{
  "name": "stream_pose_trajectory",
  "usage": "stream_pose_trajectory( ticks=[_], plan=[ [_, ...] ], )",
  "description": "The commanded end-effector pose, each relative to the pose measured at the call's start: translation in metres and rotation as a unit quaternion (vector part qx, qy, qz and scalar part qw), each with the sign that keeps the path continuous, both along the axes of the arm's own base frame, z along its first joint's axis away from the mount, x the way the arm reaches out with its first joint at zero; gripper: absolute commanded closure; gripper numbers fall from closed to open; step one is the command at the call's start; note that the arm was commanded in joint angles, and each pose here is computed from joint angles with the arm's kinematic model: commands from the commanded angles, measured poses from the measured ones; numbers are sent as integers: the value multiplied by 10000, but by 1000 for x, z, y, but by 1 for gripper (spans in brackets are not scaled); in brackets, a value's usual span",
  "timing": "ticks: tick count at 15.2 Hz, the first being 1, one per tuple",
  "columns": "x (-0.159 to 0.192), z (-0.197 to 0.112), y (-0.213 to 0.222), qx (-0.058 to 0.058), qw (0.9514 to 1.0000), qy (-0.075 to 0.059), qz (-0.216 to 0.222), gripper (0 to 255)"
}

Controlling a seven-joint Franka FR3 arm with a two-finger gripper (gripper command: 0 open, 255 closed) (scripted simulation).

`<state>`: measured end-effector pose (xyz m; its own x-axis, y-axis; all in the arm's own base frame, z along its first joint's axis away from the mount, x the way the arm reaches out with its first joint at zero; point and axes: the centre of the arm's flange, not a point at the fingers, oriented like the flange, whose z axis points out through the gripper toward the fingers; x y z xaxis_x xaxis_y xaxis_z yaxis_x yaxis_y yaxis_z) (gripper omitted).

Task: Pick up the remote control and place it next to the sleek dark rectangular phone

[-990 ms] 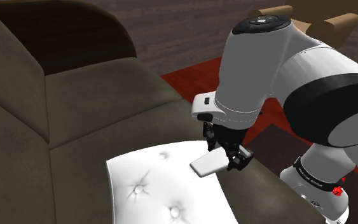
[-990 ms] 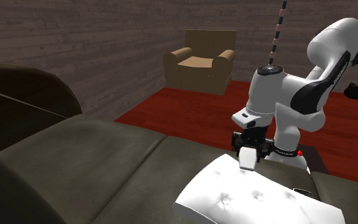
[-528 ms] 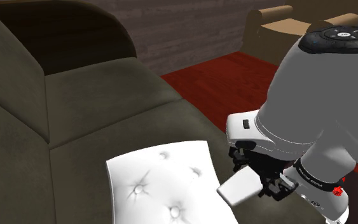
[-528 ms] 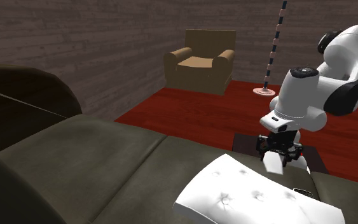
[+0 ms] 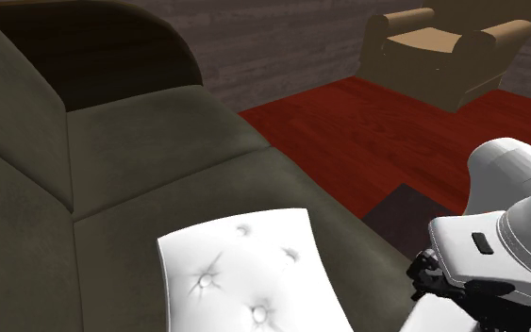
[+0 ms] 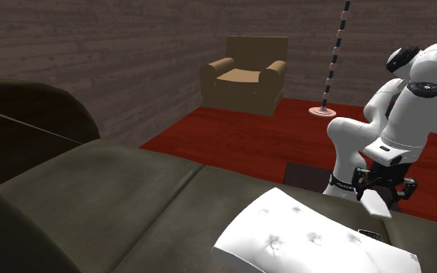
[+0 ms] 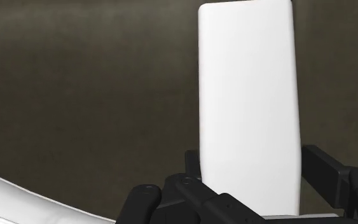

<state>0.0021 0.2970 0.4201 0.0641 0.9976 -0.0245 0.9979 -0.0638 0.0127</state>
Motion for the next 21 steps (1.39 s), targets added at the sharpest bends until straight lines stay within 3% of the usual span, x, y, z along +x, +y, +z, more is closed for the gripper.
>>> stream_pose_trajectory(
  ticks=[1,8,21],
  plan=[
    [-25,1,-1,-2,10000,5,-8,255],
    [-120,2,-12,-2,10000,5,-8,255],
    [-120,-67,-12,-2,10000,5,-8,255]
  ],
)
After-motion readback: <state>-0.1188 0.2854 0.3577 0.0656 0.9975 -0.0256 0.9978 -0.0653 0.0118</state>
